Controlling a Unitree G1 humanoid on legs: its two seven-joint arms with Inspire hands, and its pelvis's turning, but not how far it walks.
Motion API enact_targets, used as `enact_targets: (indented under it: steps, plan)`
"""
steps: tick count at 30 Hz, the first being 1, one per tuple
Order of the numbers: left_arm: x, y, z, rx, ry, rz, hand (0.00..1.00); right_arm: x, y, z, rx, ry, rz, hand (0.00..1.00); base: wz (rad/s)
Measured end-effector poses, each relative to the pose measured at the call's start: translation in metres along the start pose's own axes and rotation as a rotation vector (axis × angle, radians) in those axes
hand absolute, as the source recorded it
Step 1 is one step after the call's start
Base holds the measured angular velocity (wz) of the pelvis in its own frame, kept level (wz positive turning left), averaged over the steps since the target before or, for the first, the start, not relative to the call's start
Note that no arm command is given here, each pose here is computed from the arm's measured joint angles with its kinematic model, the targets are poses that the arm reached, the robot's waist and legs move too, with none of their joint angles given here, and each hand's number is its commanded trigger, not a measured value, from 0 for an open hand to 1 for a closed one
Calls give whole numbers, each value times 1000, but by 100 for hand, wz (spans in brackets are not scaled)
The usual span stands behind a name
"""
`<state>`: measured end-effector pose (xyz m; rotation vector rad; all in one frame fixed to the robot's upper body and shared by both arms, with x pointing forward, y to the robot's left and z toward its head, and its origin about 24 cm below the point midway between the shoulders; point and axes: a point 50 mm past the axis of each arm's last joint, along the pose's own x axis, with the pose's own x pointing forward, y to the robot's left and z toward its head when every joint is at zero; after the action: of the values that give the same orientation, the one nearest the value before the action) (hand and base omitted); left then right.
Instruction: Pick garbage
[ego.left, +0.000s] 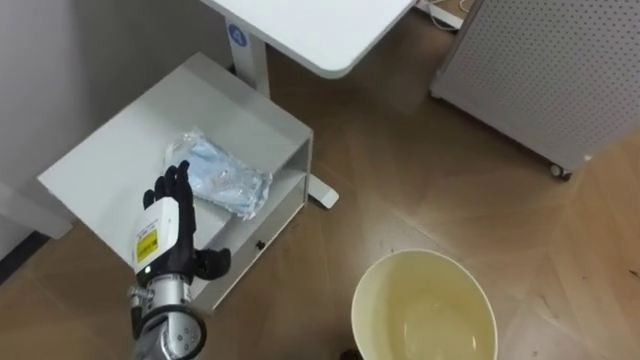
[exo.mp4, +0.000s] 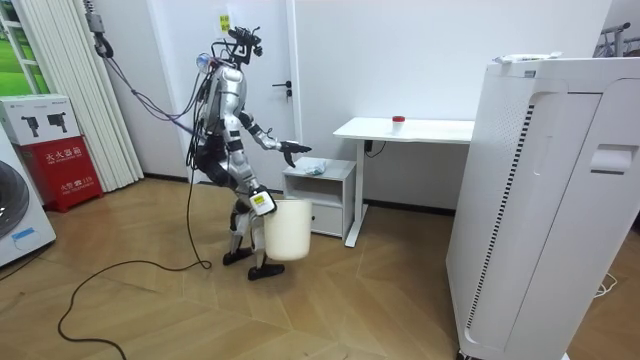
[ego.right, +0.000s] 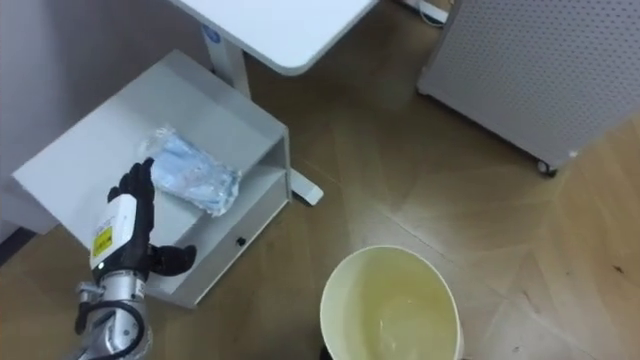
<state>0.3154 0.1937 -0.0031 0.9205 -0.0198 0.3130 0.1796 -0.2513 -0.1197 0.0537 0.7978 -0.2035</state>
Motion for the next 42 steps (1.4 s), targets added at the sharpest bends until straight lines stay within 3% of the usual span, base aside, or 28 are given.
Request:
enact_targets:
  steps: [8, 16, 42]
  plan:
    - [8, 12, -2, 38, -19, 58, 0, -2, -6, -8, 25, 30, -41, 100, -6]
    - [8, 12, -7, 67, -13, 48, 0, -2, -6, -9, 42, 40, -50, 100, 2]
    - [23, 29, -24, 361, 3, -3, 0, 0, -6, -10, 58, 102, -72, 100, 0]
